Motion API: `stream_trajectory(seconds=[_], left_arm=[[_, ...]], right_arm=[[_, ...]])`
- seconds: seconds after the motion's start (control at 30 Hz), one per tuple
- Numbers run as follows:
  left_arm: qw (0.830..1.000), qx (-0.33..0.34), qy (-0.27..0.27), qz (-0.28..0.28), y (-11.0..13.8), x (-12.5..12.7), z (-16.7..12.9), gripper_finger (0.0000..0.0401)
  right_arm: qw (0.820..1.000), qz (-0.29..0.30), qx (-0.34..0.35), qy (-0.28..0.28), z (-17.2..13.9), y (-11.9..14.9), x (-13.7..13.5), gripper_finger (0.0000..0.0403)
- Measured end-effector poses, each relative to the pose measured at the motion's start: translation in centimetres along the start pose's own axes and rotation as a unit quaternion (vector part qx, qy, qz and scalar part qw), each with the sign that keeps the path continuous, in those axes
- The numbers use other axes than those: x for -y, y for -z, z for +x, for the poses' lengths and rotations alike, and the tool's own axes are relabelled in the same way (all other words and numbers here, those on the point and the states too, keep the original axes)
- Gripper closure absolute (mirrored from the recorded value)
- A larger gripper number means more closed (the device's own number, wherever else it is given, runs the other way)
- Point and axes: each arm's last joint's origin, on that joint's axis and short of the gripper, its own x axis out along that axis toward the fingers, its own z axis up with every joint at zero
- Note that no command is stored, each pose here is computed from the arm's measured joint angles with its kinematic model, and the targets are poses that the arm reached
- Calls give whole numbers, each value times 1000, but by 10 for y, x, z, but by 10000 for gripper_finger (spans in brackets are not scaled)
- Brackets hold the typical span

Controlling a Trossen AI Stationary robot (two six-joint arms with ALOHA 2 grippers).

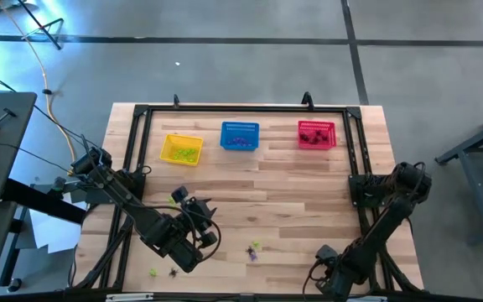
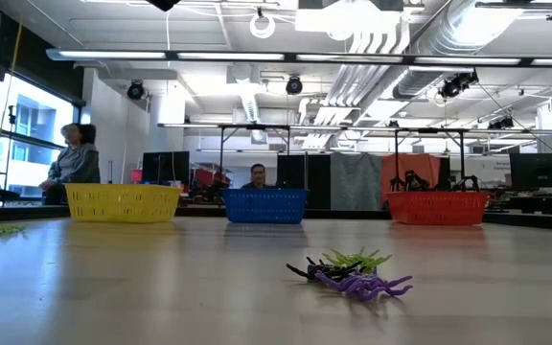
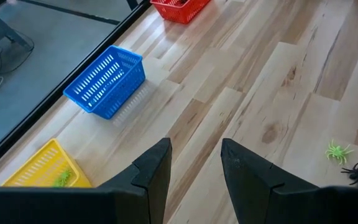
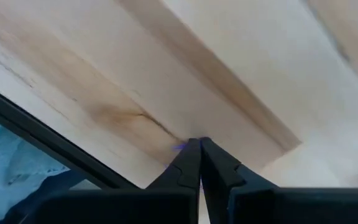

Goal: Sort Halloween decoration
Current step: Put the purple spider toy into the blue bin

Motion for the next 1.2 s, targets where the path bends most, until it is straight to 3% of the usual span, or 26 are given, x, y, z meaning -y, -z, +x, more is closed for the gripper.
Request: stream_trajectory(seconds=[0.4,0.57,0.73,0.93,1.1,1.2], left_arm=[[1000,0,1,-1,0,0,0,270],[1000,0,1,-1,0,0,0,270],[1000,3,0,-1,0,0,0,270],[1000,4,-1,-1,0,0,0,270],[1000,5,-1,-1,0,0,0,270],[1000,5,-1,-2,0,0,0,270]], right_arm=[[999,-2,21,-30,-44,1,11,403],[992,-3,85,-93,-70,-1,14,403],[970,-24,181,-157,-96,-13,14,403],[949,-82,260,-158,-117,-58,8,403],[937,-150,291,-123,-126,-115,5,403],[919,-175,337,-107,-137,-153,8,403]])
